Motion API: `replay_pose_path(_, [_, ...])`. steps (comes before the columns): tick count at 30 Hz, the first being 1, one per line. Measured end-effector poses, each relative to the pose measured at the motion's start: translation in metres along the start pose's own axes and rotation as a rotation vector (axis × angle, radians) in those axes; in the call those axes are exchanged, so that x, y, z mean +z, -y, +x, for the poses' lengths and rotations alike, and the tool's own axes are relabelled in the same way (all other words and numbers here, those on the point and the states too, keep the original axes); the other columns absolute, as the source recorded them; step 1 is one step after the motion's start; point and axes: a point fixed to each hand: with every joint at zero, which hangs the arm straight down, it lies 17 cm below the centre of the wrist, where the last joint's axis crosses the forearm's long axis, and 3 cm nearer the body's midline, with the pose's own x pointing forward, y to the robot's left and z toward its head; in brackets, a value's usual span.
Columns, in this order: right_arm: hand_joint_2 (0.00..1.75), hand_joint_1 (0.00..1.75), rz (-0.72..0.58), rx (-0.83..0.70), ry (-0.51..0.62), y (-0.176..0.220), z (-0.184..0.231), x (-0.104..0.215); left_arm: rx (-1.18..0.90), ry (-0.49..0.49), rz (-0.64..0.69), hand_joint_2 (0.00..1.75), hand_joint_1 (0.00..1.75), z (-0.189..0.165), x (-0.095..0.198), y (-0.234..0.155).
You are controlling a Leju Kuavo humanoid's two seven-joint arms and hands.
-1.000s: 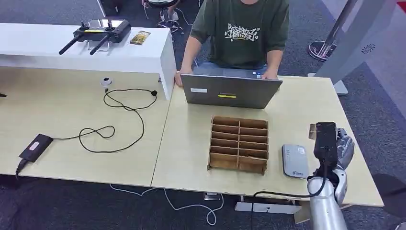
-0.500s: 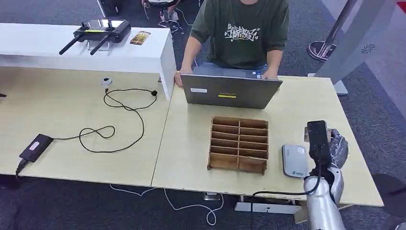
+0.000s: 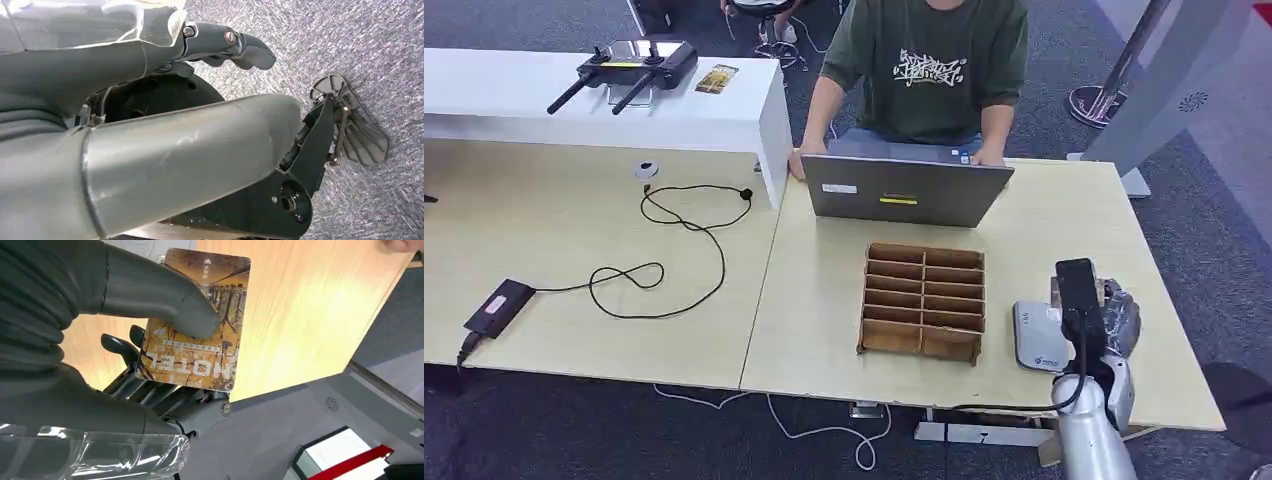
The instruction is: Pass the card to the sensor for recognition and then transmit it.
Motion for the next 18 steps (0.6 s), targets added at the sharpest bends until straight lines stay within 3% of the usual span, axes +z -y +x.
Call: replay_pose_path(18, [1.75, 1.75, 0.027, -0.093, -0.038, -0.008, -0.012, 0.03, 0.014, -0.012, 0.001, 0.0, 0.0, -0.001, 0.0, -0.001])
